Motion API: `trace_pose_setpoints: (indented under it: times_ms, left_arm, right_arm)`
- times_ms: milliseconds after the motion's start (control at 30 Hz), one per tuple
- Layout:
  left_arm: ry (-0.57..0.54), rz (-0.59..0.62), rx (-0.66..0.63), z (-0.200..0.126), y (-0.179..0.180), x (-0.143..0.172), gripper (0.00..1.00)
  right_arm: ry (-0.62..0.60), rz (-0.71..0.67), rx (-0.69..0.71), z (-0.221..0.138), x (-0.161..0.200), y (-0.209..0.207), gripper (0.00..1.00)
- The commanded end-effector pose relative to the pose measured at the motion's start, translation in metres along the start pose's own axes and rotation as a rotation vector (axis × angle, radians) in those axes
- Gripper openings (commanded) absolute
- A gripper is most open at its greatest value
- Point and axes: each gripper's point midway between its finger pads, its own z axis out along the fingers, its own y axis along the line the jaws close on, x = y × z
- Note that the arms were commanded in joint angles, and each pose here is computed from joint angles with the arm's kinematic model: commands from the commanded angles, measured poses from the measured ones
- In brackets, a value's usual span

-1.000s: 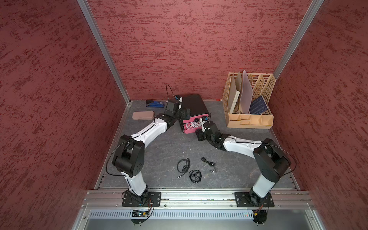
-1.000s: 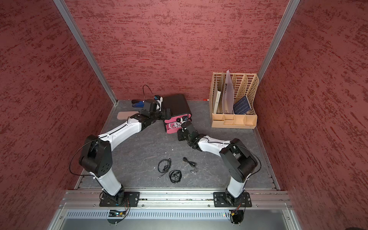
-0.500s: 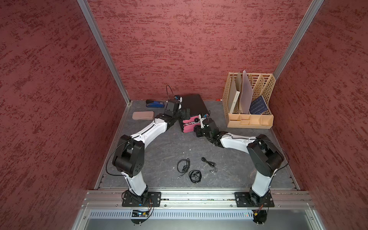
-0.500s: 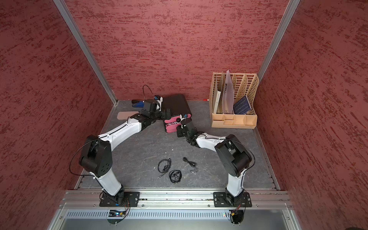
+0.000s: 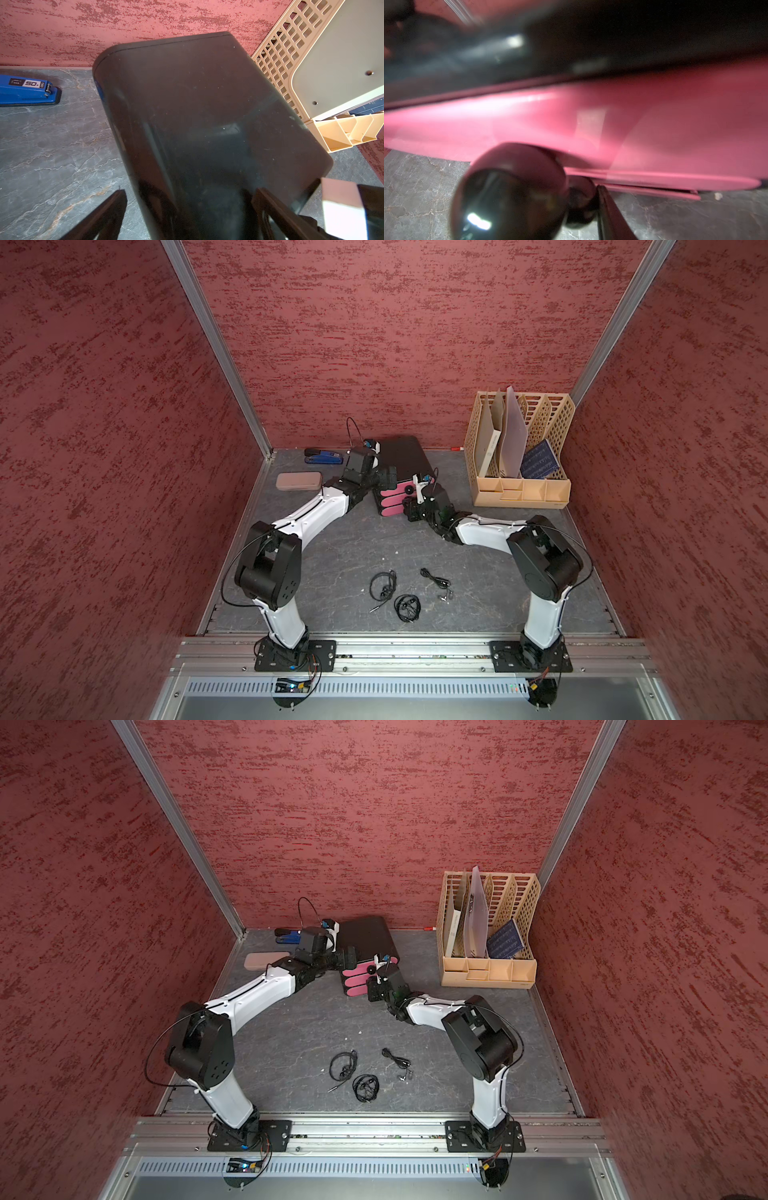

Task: Place the wired earphones into the drawer by color
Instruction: Close the drawer in the storage box.

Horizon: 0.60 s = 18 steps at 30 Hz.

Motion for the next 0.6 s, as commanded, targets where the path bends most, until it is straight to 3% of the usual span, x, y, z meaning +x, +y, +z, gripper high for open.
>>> trace_pose_setpoints:
  times_ms: [0, 267, 567]
  left_arm:
    - [0.057, -0.002, -0.008, -0.002, 0.004, 0.013, 1.0]
    - [0.017, -0.035, 0.0, -0.017, 0.01, -0.002, 1.0]
    - [-0.05, -0.068, -0.003, -0.052, 0.016, -0.008, 1.0]
  right_arm:
    - [-0.232, 0.001, -0.115, -0.012, -0.076, 0.031, 0.34]
    - [-0.193, 0.016, -0.138, -0.03, -0.05, 0.026, 0.53]
    - [-0.109, 0.091, -0.155, -0.045, -0.005, 0.015, 0.58]
